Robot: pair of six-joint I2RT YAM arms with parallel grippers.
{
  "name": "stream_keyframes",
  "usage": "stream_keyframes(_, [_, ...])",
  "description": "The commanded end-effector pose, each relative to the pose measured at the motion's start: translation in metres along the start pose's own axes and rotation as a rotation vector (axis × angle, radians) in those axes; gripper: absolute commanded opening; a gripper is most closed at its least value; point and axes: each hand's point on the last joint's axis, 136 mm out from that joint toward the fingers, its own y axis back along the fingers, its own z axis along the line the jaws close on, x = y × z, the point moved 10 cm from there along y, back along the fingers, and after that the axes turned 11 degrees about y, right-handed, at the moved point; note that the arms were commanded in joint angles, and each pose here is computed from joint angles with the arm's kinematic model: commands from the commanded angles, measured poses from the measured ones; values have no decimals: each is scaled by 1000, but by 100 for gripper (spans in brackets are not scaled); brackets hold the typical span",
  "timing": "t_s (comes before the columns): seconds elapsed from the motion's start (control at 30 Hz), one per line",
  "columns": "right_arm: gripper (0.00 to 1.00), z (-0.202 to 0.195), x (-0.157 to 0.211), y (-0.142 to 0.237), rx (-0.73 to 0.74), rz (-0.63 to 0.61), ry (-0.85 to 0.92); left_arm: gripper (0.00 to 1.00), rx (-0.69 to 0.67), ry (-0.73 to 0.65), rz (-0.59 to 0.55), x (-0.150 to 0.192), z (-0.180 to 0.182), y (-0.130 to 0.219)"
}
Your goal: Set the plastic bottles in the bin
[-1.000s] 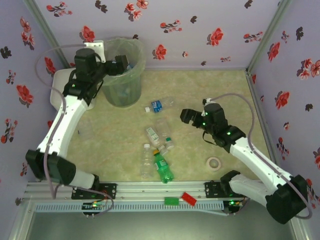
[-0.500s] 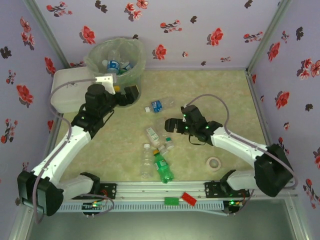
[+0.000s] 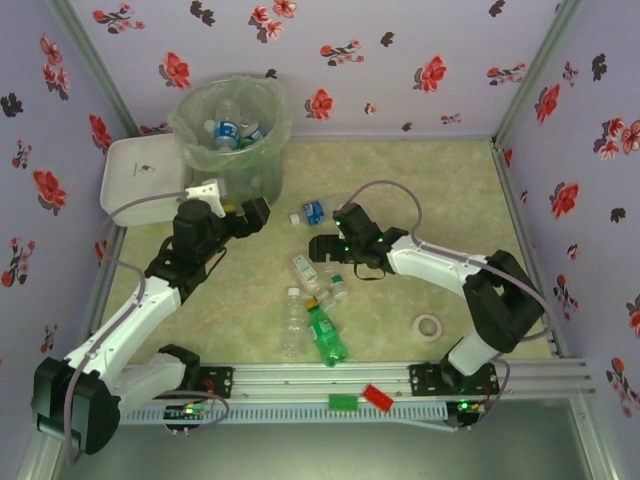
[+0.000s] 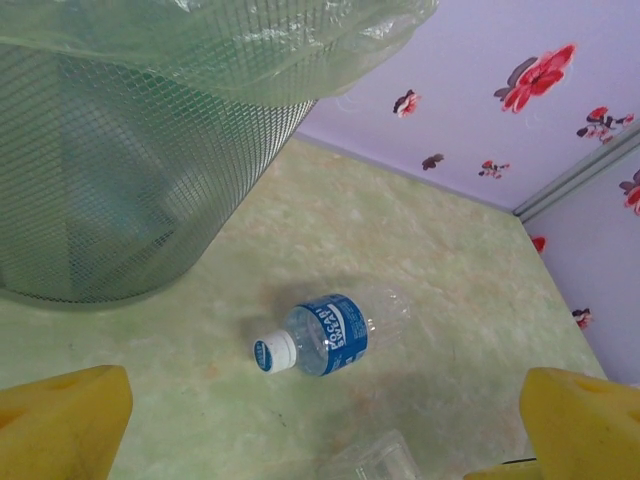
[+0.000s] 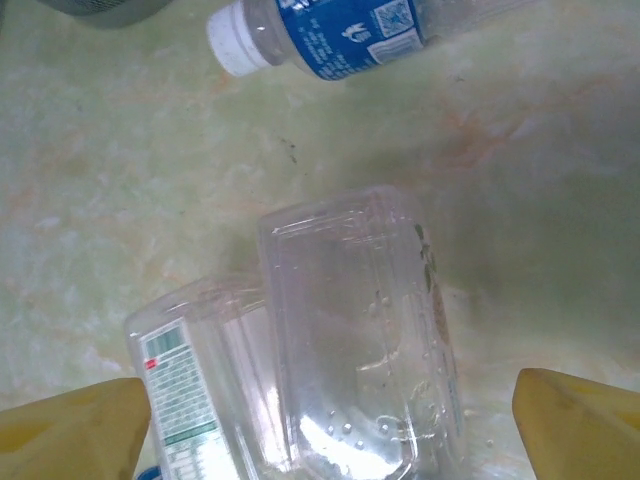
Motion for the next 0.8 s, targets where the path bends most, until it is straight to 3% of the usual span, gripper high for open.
stream_keyframes(0.0, [92,2,-8,-11,55,31,49,100,1,55,-39,5,7,-1])
stream_keyframes(0.1, [88,4,-16,-27,72,71,70,100,27,117,-46,11,12,-6])
stream_keyframes(0.3, [83,6,-29,-48,148,156,114,100,19,115,-10,18,15,-4])
stream_keyframes(0.77, [74,-9,-13,-65,287,269,190,100,15,135,1,25,20,-2])
